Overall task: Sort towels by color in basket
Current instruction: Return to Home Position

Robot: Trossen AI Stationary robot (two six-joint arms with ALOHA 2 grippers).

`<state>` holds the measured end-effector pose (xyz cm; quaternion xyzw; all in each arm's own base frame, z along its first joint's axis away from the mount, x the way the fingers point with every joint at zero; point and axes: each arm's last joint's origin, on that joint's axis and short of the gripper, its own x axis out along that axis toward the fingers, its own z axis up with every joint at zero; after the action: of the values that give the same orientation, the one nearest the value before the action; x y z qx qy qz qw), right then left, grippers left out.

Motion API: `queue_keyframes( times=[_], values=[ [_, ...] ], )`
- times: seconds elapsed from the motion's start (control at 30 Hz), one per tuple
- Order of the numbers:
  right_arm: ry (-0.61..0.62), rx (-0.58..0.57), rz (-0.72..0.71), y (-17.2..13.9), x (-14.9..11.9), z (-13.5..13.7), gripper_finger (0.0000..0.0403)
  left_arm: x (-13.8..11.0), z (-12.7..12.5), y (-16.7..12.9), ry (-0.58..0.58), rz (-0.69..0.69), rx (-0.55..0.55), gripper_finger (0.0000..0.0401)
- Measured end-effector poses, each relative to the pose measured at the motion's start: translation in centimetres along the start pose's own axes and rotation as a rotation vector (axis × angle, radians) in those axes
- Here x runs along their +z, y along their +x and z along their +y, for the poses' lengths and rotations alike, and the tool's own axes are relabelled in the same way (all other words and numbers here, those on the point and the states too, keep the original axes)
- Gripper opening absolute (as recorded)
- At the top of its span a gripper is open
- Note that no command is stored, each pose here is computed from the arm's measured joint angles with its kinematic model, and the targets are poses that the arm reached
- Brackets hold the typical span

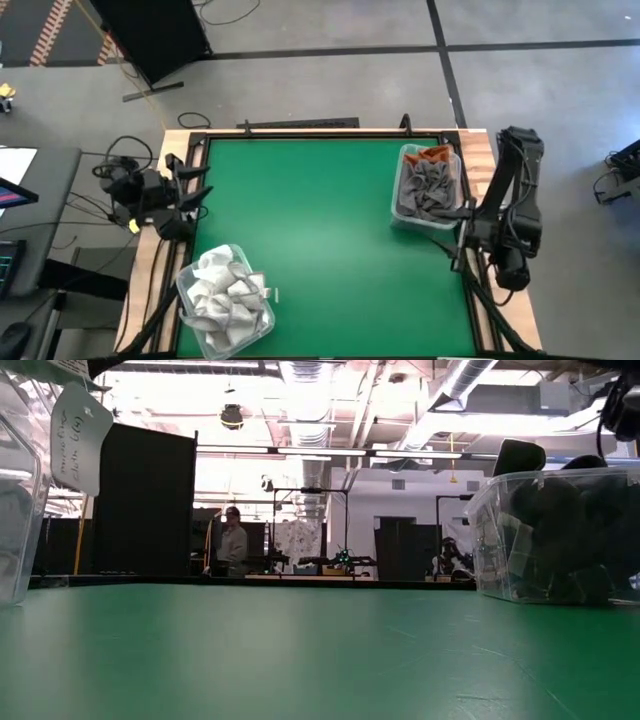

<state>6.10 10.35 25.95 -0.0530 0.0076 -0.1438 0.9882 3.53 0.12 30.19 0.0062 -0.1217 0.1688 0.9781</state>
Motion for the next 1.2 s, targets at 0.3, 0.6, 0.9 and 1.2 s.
queue_keyframes(
  times=[0.3,0.6,0.9,1.2],
  values=[
    [0.04,-0.002,-0.001,0.0,-4.3,-1.6,0.0301,-0.1,0.0,0.0,0.044,0.009,0.011,0.0234],
    [0.132,-0.076,0.004,0.6,-8.4,-3.3,0.0301,-1.7,-0.2,0.0,0.109,0.108,0.07,0.0233],
    [0.14,-0.026,0.004,0.2,-8.6,-3.8,0.0301,-2.4,-0.3,0.0,0.102,0.145,0.068,0.0233],
    [0.158,-0.129,0.004,1.0,-5.1,-3.8,0.0301,-2.4,-0.3,0.0,0.096,0.146,0.068,0.0233]
  ],
)
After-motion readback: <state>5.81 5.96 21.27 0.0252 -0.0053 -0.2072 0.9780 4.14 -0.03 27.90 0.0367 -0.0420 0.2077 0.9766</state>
